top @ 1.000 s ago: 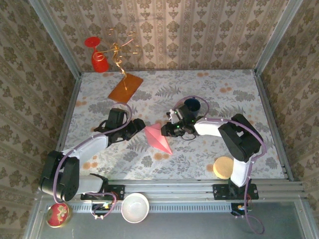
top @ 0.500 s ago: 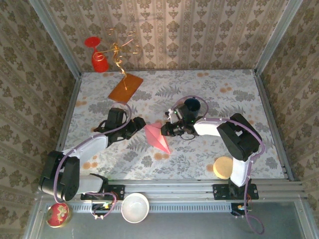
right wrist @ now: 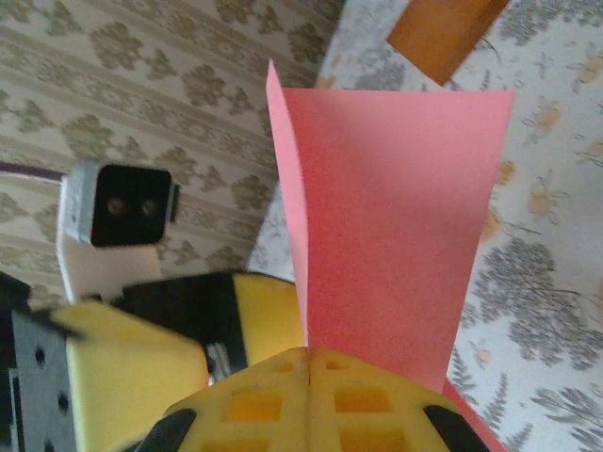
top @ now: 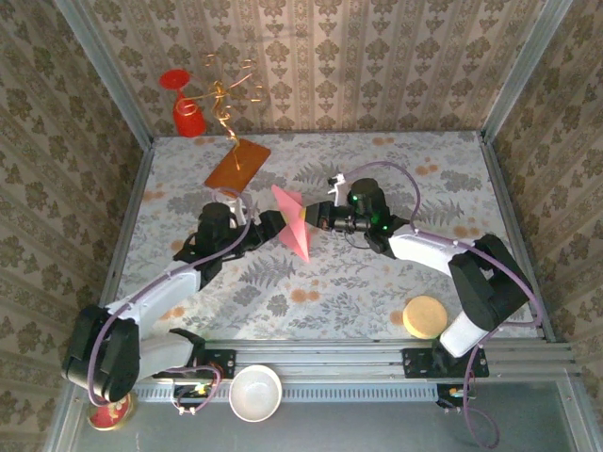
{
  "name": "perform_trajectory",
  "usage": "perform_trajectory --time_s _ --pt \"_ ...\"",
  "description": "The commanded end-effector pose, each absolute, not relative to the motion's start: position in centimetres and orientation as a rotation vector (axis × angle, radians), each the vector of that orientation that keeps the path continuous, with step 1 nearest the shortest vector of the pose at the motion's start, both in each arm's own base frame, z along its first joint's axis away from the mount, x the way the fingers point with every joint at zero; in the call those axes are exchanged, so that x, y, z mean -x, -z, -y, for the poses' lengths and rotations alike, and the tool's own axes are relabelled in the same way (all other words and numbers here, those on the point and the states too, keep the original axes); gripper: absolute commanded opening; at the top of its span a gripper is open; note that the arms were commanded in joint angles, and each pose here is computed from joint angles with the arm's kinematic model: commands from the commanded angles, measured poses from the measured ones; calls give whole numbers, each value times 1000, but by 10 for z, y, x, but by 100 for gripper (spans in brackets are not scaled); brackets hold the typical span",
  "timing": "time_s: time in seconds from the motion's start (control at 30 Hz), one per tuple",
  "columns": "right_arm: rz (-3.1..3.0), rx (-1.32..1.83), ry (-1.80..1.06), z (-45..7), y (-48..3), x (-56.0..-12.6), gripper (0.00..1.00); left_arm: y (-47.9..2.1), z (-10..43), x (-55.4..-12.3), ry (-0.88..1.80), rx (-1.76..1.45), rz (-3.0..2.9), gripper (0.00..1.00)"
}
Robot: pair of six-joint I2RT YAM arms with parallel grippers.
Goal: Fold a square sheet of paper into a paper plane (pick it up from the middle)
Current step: Turn over the paper at the center of the table.
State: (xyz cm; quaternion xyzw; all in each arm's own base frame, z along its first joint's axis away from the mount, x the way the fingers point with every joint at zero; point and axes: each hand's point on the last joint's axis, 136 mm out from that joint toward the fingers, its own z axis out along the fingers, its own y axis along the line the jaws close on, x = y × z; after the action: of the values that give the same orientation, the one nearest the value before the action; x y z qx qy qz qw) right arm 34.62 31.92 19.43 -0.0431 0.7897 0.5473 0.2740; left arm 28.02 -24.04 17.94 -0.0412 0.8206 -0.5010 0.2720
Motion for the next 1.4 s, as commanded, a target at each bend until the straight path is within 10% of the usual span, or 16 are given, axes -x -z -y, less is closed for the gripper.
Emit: perform_trajectory --time_s 0.0,1.1,1.37 --pt "-2040 69 -1612 -321 -221 -343 2 -211 264 -277 1461 -45 -2097 80" --pt "-1948 -50 -1785 -309 -238 -350 8 -240 285 -268 1596 -206 -1928 25" --pt "-1999 -79 -1704 -295 -229 -354 35 -229 281 -270 1562 -172 -2001 13"
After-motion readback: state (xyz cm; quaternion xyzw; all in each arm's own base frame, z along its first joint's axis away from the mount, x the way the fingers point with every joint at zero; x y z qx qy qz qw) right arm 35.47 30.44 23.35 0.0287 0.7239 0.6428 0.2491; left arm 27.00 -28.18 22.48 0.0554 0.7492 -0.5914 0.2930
